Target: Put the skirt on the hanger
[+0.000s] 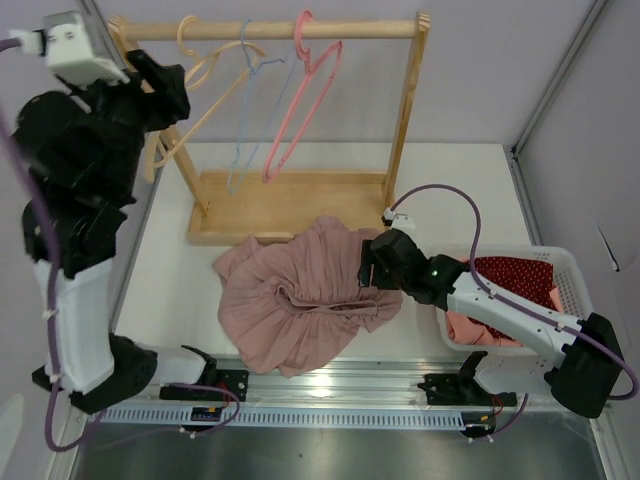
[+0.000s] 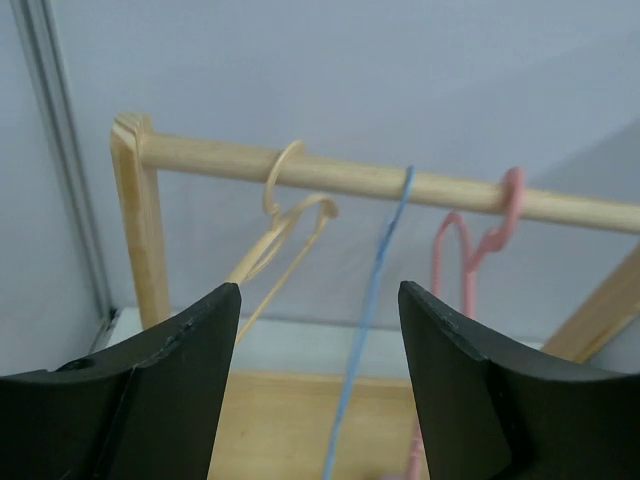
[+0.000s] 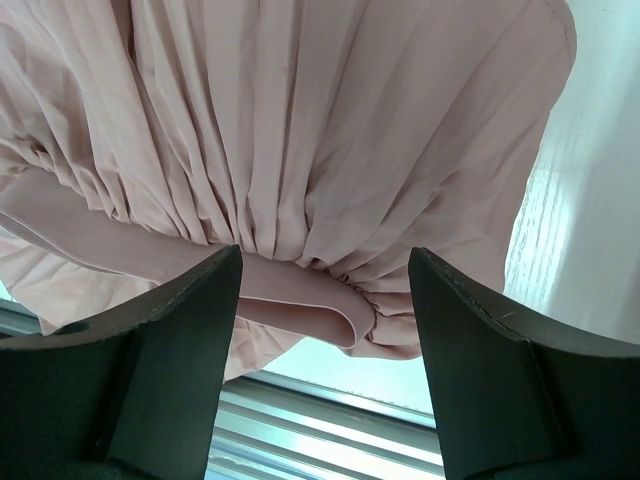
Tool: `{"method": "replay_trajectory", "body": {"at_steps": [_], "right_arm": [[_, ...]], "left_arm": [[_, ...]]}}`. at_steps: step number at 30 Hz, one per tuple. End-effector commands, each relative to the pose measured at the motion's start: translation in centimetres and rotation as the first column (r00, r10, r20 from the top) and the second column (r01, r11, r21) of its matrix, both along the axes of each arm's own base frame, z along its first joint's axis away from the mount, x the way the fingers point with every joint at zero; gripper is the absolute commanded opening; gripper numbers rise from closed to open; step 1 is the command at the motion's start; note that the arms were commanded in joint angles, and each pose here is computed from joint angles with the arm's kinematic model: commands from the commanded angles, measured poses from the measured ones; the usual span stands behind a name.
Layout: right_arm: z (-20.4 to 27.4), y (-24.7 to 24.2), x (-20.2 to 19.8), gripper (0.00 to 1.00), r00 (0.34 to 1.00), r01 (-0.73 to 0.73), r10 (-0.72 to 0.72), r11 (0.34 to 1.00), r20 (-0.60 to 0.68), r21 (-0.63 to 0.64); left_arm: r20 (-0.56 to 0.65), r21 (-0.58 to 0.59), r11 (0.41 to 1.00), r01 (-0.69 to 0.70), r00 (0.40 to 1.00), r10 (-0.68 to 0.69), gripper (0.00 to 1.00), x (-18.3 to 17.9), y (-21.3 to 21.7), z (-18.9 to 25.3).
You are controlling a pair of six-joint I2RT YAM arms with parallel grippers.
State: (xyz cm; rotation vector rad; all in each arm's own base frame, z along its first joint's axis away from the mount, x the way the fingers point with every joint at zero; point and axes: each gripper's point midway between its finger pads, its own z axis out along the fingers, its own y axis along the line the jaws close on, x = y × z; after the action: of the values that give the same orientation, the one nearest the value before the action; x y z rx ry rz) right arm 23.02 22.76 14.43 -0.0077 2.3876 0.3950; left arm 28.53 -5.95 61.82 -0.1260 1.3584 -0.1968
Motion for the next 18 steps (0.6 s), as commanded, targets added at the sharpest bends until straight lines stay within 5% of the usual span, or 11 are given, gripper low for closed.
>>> {"method": "replay_trajectory", "body": {"at_steps": [1, 18], "right_arm": [[2.2, 1.1, 1.0, 0.73, 0.998, -0.043, 0.040, 0.998, 0.046, 0.049], [1.4, 1.4, 1.4, 0.72, 0.997, -0.074, 0.072, 0.996, 0.026, 0.059]], "left_arm": [[-0.157, 0.148, 0.981, -0.125, 0.976, 0.148, 0.71, 4.0, 1.9, -4.6], [-0.239, 0.122, 0.991, -0.059, 0.967, 0.087, 0.76, 11.0, 3.4, -8.8]]}}
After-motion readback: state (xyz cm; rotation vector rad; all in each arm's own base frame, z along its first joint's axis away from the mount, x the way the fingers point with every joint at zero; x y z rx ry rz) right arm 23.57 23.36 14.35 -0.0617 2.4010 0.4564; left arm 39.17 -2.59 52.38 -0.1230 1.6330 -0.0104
